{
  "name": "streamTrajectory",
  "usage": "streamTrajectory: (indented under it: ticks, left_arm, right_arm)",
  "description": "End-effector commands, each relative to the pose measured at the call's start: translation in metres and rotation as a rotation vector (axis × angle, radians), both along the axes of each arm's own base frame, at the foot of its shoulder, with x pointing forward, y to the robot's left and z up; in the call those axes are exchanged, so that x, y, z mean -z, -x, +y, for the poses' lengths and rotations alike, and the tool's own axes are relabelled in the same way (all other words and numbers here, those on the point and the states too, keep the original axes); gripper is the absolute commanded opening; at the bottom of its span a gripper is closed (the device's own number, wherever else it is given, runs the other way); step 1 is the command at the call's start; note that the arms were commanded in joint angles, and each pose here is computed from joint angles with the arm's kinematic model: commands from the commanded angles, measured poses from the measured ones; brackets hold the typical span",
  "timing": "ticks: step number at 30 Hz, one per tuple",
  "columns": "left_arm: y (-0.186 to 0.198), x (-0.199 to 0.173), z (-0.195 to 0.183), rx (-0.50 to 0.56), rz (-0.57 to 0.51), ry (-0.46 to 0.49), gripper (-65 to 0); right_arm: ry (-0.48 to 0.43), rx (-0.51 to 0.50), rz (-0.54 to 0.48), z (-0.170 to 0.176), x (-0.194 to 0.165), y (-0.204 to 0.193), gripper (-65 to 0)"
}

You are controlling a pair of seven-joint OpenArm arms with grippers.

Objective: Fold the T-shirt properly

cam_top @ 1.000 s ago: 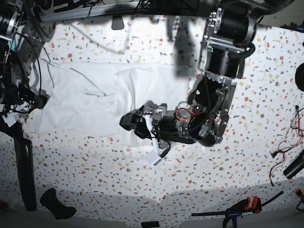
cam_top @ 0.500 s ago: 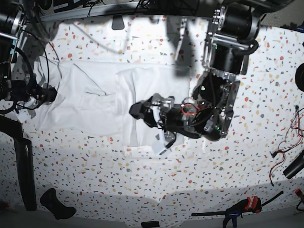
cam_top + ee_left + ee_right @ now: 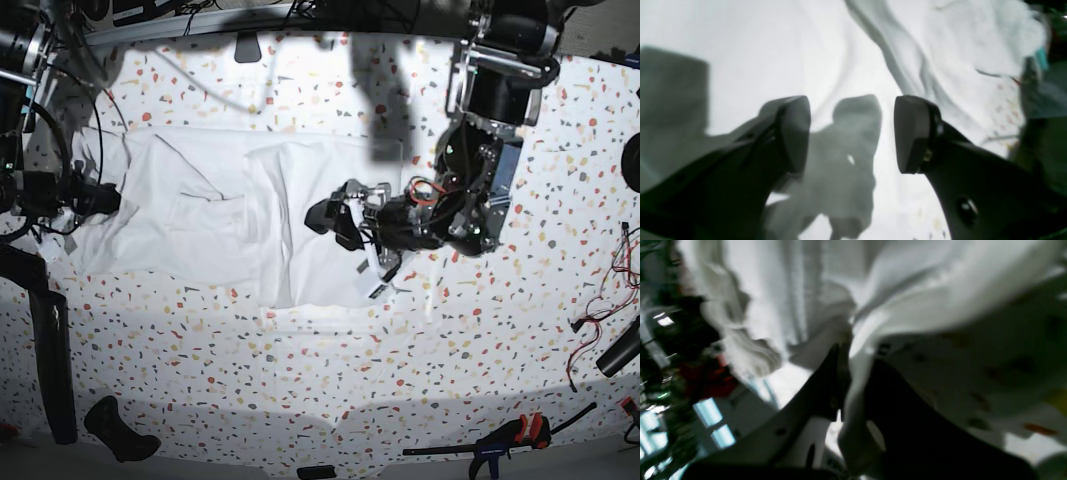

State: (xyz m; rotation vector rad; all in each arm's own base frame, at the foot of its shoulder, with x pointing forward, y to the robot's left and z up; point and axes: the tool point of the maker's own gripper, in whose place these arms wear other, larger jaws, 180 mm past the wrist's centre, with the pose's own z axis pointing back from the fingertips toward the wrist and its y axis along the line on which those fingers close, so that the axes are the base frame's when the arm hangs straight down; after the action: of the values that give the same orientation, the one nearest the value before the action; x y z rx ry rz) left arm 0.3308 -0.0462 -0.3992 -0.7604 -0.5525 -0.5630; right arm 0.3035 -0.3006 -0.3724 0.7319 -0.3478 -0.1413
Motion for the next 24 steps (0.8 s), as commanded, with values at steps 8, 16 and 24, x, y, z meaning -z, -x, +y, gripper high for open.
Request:
streamTrajectory:
  ticks: [8, 16, 24]
  left_arm:
    - [-0.004, -0.001, 0.002, -0.001, -0.036, -0.026, -26.7]
    - [-0.007, -0.004, 0.001, -0.01, -0.047, -0.013, -26.7]
    - [-0.008, -0.005, 0.001, -0.014, -0.052, -0.009, -26.7]
  right_arm:
    - [-0.159, 0.033, -0.32, 0.006, -0.098, -0.072, -65.0]
    - [-0.225, -0.018, -0.416, 0.041, -0.13, -0.105, -65.0]
    - [-0.24, -0.241, -0.27, 0.129, -0.084, -0.097, -65.0]
